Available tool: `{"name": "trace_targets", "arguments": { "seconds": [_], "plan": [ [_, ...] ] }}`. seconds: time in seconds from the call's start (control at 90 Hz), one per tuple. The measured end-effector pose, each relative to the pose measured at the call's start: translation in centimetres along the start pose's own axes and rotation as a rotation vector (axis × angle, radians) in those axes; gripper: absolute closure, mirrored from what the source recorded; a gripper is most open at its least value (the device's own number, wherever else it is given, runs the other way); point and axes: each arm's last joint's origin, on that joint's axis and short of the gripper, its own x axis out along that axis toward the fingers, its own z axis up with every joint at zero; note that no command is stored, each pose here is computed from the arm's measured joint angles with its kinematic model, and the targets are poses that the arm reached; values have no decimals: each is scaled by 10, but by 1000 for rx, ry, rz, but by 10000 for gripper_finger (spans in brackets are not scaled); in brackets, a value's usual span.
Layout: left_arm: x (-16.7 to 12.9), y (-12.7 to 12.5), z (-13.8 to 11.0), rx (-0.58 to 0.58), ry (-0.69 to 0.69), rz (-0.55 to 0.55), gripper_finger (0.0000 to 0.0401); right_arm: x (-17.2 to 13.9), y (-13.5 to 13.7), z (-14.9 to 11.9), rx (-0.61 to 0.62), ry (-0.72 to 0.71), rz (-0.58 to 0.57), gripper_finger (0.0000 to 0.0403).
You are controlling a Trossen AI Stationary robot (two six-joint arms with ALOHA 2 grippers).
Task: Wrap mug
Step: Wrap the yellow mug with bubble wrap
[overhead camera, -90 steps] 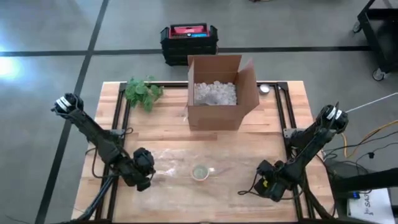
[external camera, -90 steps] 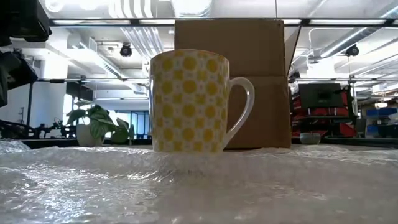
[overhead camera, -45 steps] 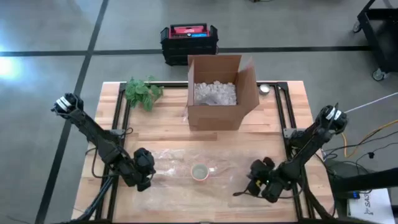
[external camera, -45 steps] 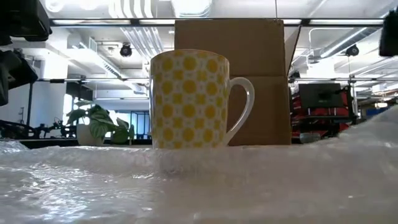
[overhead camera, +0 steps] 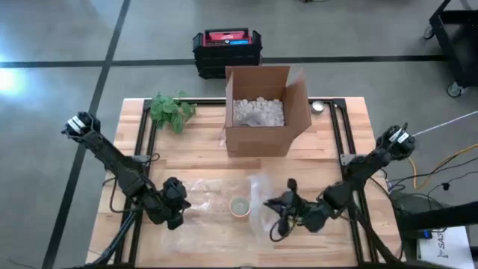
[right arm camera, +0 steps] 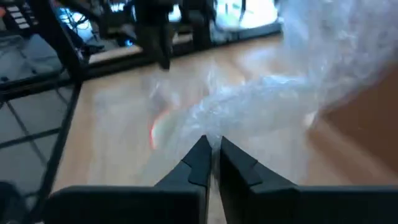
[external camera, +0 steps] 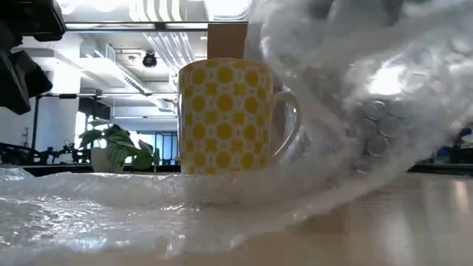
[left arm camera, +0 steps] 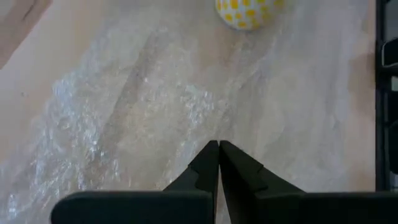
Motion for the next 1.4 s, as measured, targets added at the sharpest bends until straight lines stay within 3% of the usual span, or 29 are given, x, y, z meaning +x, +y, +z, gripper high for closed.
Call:
{"name": "trace_targets", "arguments": {
  "seconds": [0.3, 0.467, 0.689, 0.922, 1.167, 1.4],
  "plan": [
    [0, -3, 7, 0, -112, 5, 401, 43, 2, 18, -119, 63, 147, 402],
    [4, -5, 22, -73, -210, -23, 401, 79, 4, 9, -179, 180, 115, 403],
    [6, -9, 50, -26, -366, -99, 401, 106, 14, 13, -255, 350, 68, 403],
    [9, -2, 77, 22, -478, -121, 401, 118, 23, 9, -278, 380, 89, 403],
    [37, -1, 85, 47, -431, -165, 401, 120, 23, 7, -279, 381, 88, 403],
    [64, -27, 99, 133, -382, -198, 401, 121, 23, 7, -277, 378, 87, 403]
  ]
}}
